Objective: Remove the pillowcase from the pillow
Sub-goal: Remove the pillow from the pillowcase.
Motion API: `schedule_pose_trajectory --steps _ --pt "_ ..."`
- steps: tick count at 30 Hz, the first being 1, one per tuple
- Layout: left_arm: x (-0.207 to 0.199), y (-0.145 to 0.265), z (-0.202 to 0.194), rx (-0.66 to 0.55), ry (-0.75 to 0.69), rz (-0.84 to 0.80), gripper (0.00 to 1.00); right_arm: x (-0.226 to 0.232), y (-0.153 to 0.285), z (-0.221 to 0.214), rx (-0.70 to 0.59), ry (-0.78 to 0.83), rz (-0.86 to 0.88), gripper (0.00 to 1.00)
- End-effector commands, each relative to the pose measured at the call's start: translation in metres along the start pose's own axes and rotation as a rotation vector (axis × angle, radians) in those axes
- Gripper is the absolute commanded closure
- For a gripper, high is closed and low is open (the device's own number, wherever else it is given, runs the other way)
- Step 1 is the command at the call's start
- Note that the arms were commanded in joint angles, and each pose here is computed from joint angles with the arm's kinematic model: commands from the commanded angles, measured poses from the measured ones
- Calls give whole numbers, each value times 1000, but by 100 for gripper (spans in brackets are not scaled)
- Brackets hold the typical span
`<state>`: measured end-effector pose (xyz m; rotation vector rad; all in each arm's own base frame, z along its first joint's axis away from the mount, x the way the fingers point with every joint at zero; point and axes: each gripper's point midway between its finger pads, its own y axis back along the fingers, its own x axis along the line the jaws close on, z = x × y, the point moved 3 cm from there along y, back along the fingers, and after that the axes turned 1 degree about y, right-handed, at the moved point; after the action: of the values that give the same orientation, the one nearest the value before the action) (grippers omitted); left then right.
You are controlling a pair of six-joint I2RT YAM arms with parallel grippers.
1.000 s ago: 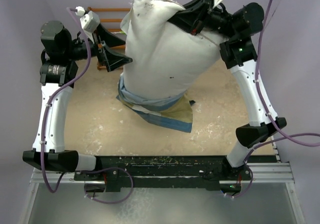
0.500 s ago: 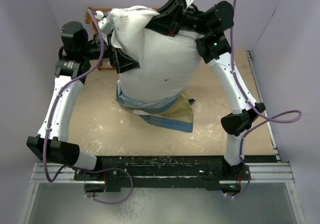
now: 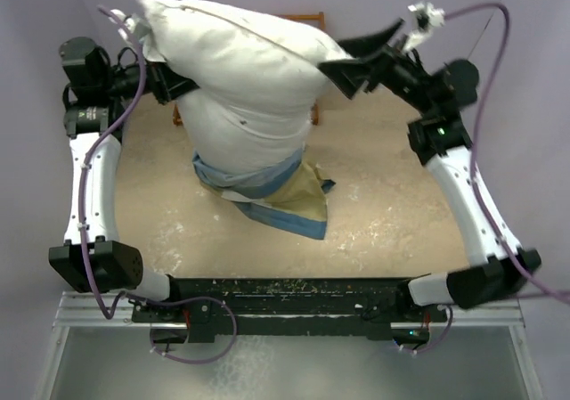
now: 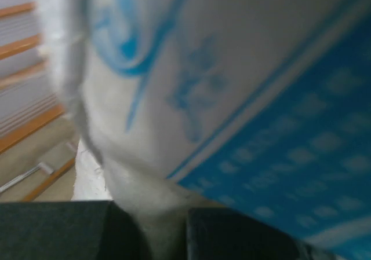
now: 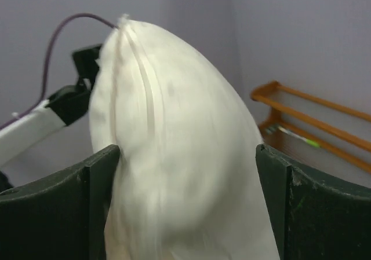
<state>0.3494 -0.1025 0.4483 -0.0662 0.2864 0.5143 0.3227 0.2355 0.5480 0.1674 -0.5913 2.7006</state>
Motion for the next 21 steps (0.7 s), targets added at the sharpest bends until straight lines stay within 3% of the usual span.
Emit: schedule_pose_trajectory --steps 1,6,11,16,21 --pt "15 28 27 -72 -85 84 100 -28 70 -39 10 62 -236 0" --pt "19 31 18 -58 -69 78 100 -65 139 -177 208 -57 -423 3" --pt "20 30 17 -48 -57 70 100 -90 159 -271 346 -197 -458 4" --pt "13 31 19 -41 -60 47 100 -124 150 -312 422 -240 -523 3" --pt "5 32 24 -42 -58 26 100 -146 124 -326 431 -215 -437 3"
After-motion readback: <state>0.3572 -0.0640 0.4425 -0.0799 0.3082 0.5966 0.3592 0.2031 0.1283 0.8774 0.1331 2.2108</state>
